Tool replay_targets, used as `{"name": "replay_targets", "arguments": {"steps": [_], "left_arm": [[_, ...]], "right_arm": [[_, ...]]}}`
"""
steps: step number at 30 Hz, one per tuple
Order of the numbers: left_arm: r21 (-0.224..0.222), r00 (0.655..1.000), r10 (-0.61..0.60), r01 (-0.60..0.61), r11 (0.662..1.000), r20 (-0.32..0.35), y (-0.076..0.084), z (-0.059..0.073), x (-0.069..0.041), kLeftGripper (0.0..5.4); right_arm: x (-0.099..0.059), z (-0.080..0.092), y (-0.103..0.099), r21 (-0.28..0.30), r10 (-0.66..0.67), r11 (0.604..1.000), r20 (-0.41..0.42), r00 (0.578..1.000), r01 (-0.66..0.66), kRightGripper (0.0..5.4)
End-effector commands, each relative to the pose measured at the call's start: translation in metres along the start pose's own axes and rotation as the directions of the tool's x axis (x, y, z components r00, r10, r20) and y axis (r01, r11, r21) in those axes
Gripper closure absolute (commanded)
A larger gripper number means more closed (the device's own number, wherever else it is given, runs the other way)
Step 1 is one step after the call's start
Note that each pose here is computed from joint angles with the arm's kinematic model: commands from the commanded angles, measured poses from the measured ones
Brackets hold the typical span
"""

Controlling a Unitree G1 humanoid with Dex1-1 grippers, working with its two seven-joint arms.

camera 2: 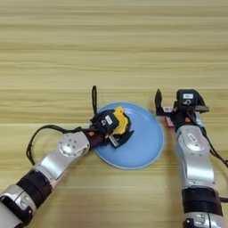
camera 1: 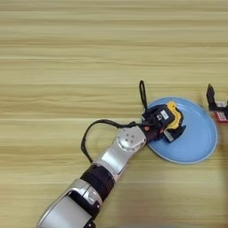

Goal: Move the objects on the table

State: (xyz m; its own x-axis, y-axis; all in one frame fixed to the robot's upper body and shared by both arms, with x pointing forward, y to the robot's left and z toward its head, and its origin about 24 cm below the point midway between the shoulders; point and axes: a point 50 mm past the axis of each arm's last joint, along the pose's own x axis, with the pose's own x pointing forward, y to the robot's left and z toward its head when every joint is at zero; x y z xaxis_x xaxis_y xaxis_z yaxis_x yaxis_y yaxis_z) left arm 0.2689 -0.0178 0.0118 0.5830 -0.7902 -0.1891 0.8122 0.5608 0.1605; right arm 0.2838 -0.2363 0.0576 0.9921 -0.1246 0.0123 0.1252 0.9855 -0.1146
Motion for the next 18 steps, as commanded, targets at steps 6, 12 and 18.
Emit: {"name": "replay_targets", "arguments": {"steps": [6,12,18], "left_arm": [[-0.035,0.997,0.071,-0.069,0.997,0.04,0.007,0.009,0.005,0.16],[-0.076,0.99,0.078,-0.069,0.995,0.115,0.01,0.017,0.004,0.01],[-0.16,0.962,0.115,-0.076,0.984,0.248,0.024,0.039,-0.004,0.01]], "right_arm": [[-0.002,0.003,0.0,-0.017,0.002,1.0,0.006,1.0,-0.002,0.0],[-0.005,0.003,-0.003,-0.028,-0.004,1.0,0.005,1.0,0.004,0.0],[-0.009,0.003,-0.009,-0.065,-0.029,0.997,0.012,1.0,0.029,0.0]]}}
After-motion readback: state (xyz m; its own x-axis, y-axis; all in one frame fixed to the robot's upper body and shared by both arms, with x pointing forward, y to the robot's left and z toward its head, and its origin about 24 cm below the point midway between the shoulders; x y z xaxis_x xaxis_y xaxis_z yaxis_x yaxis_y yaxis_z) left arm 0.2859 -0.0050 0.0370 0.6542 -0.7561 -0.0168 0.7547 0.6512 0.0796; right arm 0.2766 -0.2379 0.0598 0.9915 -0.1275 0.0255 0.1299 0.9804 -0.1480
